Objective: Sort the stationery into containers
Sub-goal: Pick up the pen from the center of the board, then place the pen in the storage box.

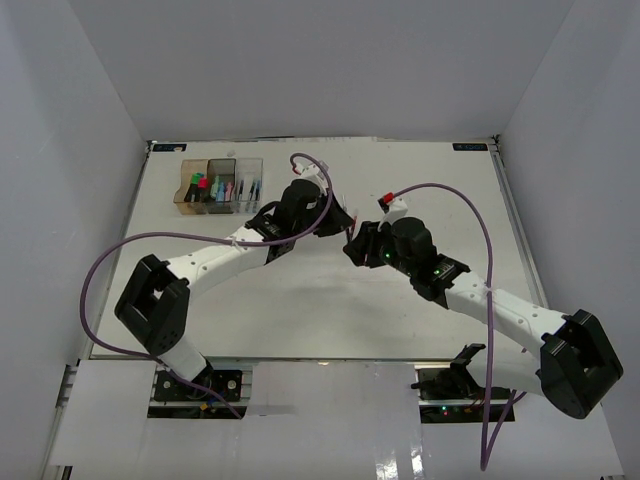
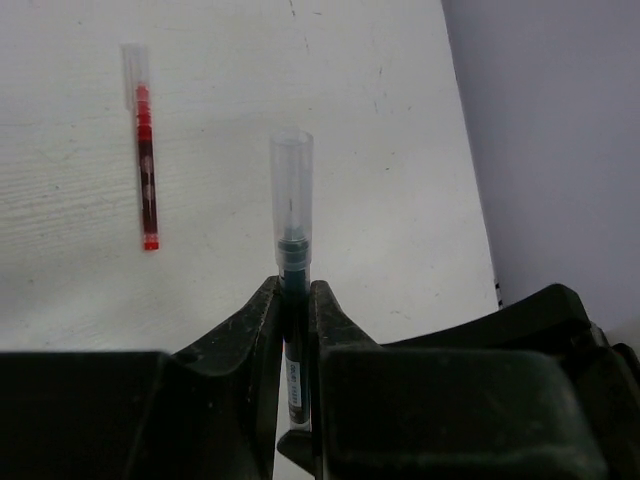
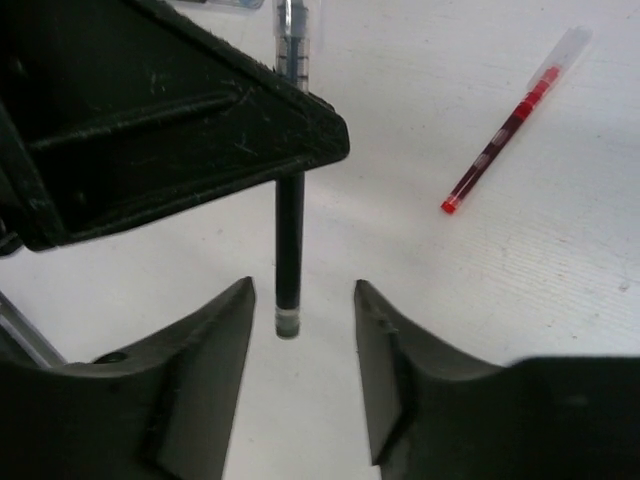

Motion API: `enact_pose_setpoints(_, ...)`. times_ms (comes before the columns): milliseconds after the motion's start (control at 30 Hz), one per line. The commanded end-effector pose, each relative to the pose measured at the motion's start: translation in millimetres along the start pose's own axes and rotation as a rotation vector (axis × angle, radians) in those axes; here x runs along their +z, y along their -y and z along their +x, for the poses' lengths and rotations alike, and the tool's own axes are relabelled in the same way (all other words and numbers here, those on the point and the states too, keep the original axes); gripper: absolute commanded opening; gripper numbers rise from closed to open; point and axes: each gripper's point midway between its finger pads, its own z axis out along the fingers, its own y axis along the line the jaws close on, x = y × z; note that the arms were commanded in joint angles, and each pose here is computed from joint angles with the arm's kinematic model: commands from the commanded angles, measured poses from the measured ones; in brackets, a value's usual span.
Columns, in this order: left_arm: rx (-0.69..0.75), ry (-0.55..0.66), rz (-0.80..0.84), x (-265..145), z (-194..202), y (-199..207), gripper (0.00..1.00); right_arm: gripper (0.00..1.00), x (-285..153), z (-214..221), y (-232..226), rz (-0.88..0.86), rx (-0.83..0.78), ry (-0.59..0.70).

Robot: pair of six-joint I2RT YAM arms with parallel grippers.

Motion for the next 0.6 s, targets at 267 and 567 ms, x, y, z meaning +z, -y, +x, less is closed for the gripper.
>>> enact_pose_setpoints(267, 0.325, 0.027, -0.397, -15, -115, -122, 0.11, 0.93, -2, 12, 33, 0.149, -0.071, -0.037)
enact_pose_setpoints(567, 0.506, -0.016, -0.712, -23, -193, -234, 0.14, 0.96, 4, 33, 59, 0.247, -0.125, -0.124)
